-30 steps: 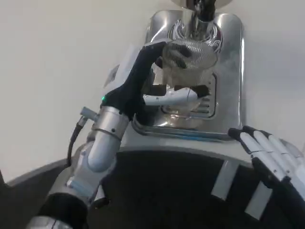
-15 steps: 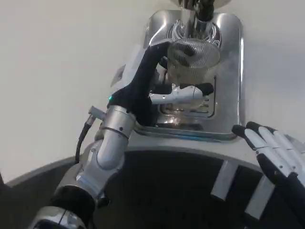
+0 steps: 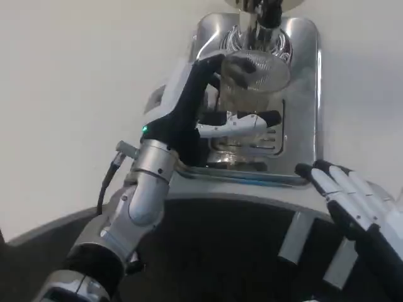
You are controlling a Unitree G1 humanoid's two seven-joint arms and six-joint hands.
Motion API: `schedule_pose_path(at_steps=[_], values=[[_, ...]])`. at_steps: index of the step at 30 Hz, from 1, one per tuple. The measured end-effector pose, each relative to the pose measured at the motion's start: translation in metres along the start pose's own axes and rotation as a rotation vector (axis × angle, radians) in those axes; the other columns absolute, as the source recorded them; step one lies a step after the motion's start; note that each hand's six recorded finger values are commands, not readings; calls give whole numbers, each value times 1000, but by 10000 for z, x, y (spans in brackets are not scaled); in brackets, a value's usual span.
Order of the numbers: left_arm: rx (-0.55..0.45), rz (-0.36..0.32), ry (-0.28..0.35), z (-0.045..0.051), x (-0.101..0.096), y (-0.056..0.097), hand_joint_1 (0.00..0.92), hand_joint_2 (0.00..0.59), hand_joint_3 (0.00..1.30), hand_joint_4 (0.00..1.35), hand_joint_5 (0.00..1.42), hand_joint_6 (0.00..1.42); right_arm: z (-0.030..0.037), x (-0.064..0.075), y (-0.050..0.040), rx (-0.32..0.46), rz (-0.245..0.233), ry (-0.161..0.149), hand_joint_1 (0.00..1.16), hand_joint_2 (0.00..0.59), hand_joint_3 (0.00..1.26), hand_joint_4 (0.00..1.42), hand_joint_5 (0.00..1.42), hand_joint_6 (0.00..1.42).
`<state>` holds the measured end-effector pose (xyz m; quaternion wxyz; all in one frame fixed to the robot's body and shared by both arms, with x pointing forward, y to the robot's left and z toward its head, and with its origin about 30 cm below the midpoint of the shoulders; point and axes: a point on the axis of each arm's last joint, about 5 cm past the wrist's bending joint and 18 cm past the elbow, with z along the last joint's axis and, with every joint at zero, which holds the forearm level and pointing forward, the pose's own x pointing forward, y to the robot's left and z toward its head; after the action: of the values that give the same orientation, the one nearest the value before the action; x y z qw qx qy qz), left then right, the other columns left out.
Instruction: Grasp the cup under the faucet to collect the drink, then remove the cup.
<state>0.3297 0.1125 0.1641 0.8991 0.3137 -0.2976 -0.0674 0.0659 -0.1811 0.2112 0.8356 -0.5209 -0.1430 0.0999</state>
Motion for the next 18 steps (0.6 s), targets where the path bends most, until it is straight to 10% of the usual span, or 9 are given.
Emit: schedule_pose_path(at_steps=[11,18], values=[[0,-26,-12,3,1,20,426,87,32,40,373,377,15,48,25,24,4,7,705,321,55,0,1,84],[-16,-35,-24,12,-6,40,375,69,0,0,274,240,6,63,16,26,5,12,761,350,55,0,4,80]])
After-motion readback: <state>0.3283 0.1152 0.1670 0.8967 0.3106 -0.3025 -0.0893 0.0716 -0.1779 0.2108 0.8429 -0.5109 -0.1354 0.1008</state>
